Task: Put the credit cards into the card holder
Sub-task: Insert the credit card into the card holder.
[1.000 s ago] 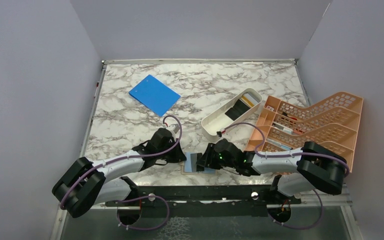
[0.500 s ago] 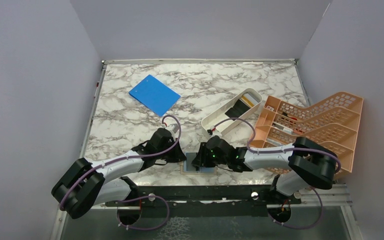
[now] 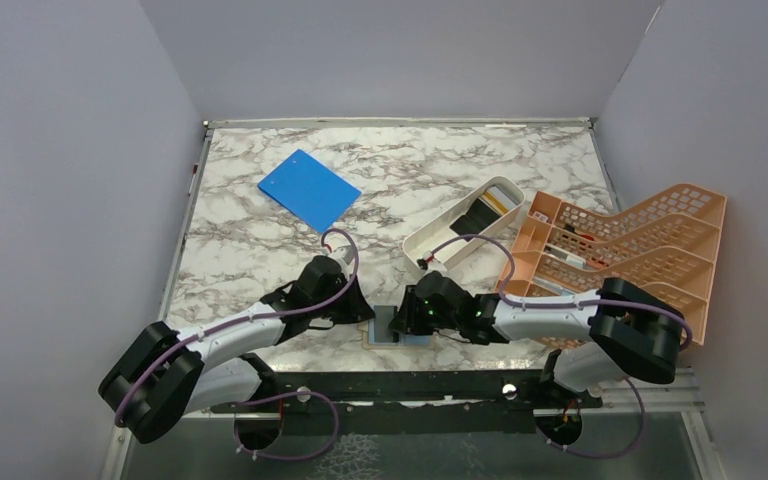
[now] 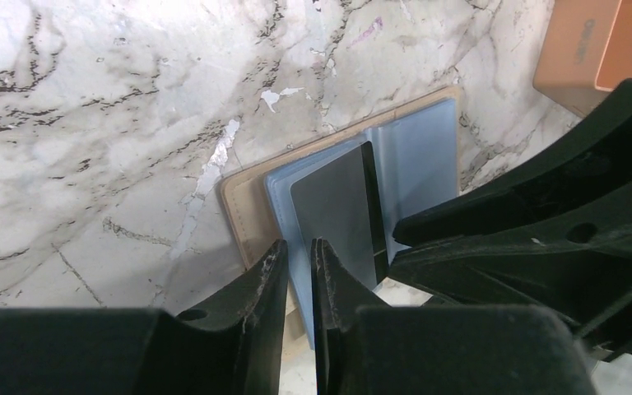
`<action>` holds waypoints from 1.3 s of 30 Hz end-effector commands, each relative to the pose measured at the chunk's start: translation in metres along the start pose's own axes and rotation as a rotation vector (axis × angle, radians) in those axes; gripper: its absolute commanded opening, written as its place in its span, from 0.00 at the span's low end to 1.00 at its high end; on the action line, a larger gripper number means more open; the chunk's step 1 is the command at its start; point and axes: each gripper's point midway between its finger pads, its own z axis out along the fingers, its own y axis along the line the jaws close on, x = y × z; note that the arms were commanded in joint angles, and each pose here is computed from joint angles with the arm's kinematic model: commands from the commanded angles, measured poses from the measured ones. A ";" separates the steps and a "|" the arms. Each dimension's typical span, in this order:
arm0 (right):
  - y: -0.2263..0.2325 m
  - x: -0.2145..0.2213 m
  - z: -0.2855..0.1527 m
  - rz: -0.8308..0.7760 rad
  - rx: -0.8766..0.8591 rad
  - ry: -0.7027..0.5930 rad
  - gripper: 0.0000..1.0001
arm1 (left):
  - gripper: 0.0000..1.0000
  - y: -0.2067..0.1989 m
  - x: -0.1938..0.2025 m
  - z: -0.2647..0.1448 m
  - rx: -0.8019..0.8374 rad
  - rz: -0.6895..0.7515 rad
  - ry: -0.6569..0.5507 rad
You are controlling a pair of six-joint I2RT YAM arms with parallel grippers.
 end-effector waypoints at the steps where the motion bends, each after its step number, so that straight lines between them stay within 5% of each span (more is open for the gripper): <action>1: 0.006 0.001 0.008 -0.009 -0.005 0.012 0.33 | 0.21 0.000 0.000 -0.002 0.001 -0.009 -0.016; 12: 0.005 -0.004 0.010 -0.010 0.005 -0.015 0.44 | 0.24 0.002 -0.017 -0.012 -0.056 0.017 -0.081; 17: 0.018 -0.002 0.017 -0.019 -0.050 0.001 0.37 | 0.33 0.009 -0.033 -0.021 -0.139 0.017 -0.140; 27: 0.032 -0.012 0.001 -0.047 -0.099 -0.027 0.26 | 0.34 -0.003 -0.043 -0.024 -0.126 0.048 -0.139; 33: 0.032 -0.049 -0.029 -0.243 -0.013 -0.122 0.53 | 0.52 -0.017 -0.076 -0.045 -0.151 0.125 -0.235; 39: 0.015 -0.136 -0.062 -0.476 0.260 -0.274 0.57 | 0.71 -0.041 -0.098 -0.059 -0.116 0.244 -0.256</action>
